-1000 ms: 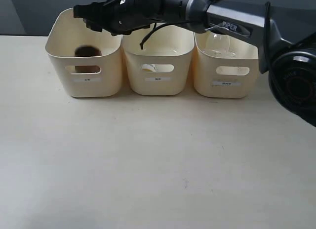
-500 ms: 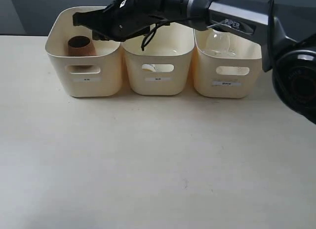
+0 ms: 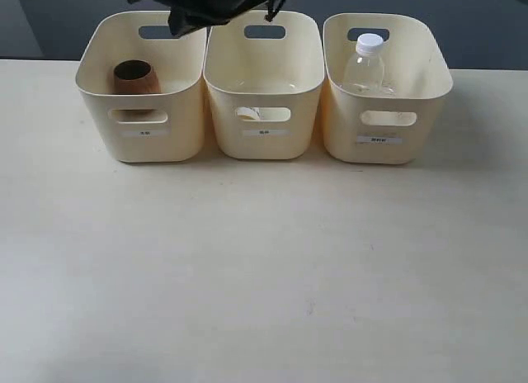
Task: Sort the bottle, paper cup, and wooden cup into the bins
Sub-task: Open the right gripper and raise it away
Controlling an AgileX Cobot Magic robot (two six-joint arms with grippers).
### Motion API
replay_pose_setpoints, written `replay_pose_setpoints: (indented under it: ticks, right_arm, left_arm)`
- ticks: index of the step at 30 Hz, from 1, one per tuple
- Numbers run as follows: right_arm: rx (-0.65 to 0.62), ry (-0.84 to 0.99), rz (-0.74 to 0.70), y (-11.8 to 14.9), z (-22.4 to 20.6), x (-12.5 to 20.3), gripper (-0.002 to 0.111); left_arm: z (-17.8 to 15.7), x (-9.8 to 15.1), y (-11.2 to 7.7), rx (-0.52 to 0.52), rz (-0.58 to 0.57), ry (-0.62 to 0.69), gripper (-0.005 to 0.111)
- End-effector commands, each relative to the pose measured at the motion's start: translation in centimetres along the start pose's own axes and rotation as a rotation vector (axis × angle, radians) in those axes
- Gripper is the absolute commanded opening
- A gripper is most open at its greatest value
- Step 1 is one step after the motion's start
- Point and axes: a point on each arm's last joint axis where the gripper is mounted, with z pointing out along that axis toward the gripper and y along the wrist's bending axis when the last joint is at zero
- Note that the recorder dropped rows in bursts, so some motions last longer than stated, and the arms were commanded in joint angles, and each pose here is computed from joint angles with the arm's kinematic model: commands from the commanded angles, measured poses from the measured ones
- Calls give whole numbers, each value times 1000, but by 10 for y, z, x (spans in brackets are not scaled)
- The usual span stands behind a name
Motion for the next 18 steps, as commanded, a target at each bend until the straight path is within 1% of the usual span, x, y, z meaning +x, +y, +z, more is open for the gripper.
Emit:
replay_pose_setpoints:
  ticks: [1, 9, 16, 18]
  right_arm:
    - [52, 58, -29, 3, -33, 0, -1]
    - [119, 45, -41, 12, -90, -4, -1]
    - [162, -2, -79, 24, -158, -2, -1]
    - [184, -14, -66, 27, -181, 1, -1]
  left_arm:
    - [0, 0, 0, 5, -2, -3, 0]
    - [0, 0, 0, 5, -2, -3, 0]
    - [0, 0, 0, 5, -2, -3, 0]
    - [0, 0, 0, 5, -2, -3, 0]
